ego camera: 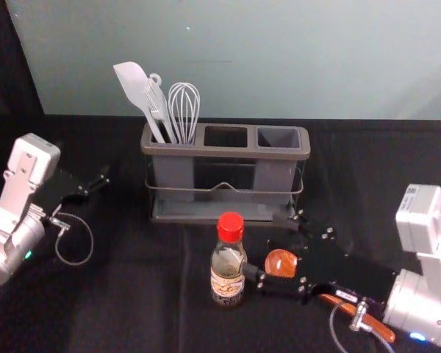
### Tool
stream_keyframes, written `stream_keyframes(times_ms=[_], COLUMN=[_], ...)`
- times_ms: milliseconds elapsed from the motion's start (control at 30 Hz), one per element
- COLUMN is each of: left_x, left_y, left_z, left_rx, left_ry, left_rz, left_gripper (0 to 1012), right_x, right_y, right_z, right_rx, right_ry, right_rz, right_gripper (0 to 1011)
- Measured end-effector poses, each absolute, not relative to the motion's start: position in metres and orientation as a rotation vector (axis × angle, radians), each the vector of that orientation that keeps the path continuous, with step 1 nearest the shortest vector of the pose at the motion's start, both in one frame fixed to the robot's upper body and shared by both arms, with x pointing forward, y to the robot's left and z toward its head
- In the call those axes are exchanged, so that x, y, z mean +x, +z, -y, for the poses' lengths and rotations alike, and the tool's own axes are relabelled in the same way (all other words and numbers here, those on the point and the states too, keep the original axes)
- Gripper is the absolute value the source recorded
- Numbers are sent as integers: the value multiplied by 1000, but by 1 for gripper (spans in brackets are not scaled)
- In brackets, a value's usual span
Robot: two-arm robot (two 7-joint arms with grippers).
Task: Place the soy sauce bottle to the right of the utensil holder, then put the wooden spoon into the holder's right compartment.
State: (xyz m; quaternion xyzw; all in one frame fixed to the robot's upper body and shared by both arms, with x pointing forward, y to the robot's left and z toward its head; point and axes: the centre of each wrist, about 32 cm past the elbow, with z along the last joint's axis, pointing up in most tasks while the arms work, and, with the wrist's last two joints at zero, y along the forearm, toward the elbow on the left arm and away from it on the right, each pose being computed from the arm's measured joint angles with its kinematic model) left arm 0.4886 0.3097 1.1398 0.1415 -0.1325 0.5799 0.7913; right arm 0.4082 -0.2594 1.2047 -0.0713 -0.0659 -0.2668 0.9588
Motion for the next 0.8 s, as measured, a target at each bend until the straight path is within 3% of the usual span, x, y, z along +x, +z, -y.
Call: stream_keyframes(times_ms=[800], left_x=[489], left_y=[1140], left_z=[-310], left_rx=[304], left_ry=[1248], left_rz=[285], left_gripper=[1005], right_x=[428], right_y=[1186], right_z=[227], right_rx=[-77], right_ry=[-502], right_rz=[55], right_gripper=[1004])
